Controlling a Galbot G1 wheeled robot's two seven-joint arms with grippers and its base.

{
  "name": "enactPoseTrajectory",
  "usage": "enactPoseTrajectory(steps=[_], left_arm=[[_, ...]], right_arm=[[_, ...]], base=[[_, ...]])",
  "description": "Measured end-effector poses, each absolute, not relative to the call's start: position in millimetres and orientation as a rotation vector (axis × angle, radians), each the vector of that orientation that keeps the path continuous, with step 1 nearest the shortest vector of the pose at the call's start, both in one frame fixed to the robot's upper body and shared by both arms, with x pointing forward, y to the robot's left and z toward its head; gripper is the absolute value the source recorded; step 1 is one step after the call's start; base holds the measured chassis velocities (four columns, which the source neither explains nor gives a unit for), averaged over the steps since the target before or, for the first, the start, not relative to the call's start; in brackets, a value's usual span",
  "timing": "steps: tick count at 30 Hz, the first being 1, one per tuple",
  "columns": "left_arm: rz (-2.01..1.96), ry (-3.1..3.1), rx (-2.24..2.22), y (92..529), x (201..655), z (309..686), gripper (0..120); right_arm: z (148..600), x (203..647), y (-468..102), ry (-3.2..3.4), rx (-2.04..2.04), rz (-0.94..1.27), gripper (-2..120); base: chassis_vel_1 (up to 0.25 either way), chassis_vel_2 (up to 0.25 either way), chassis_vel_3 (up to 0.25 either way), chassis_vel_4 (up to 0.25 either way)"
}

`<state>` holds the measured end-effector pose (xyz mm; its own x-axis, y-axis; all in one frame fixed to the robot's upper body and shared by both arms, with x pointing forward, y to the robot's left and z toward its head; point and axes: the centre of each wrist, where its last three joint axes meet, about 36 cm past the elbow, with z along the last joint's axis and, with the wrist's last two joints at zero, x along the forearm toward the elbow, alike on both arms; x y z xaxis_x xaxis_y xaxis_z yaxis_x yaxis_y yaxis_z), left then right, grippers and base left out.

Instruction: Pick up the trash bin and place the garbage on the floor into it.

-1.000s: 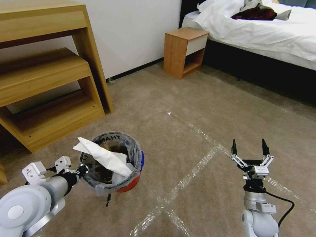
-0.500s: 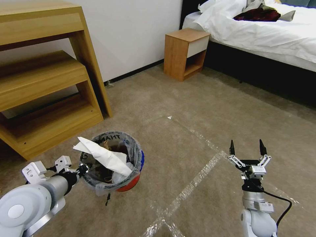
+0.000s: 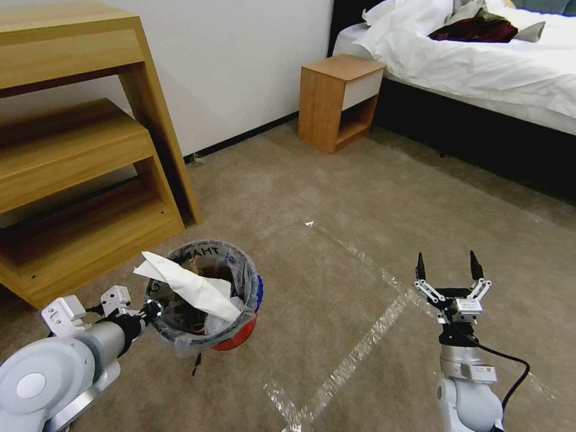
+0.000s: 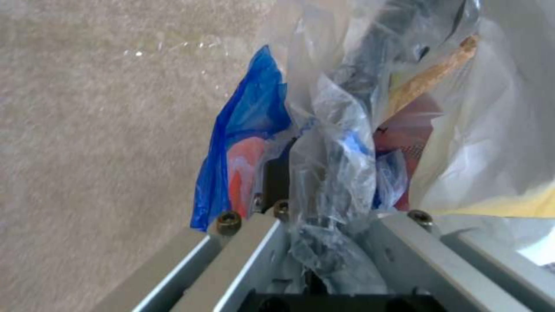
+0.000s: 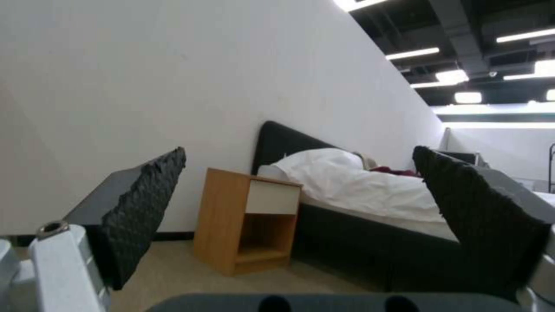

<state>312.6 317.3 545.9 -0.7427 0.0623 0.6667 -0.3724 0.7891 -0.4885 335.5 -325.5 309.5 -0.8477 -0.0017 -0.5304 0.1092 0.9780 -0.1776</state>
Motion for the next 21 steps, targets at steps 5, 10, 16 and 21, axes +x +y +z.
enactPoseTrajectory(steps=[5, 10, 16, 21], left_arm=[[0.811, -2.28, 0.23, 317.7, 313.3, 545.3, 0], [0.811, -2.28, 0.23, 318.0, 313.9, 544.8, 0], [0.809, -2.28, 0.228, 318.2, 314.9, 544.7, 0], [0.807, -2.282, 0.225, 318.3, 315.2, 544.8, 0]], right_arm=[[307.0, 335.2, -323.8, 2.576, 0.073, -0.27, 100], [305.4, 335.9, -323.9, 2.578, 0.074, -0.27, 100], [305.4, 337.2, -323.7, 2.578, 0.071, -0.27, 100], [305.7, 337.7, -323.9, 2.577, 0.071, -0.27, 100]], base=[[-0.143, 0.129, 0.135, -0.137], [-0.122, 0.129, 0.135, -0.134], [-0.135, 0.152, 0.15, -0.148], [-0.143, 0.14, 0.145, -0.158]])
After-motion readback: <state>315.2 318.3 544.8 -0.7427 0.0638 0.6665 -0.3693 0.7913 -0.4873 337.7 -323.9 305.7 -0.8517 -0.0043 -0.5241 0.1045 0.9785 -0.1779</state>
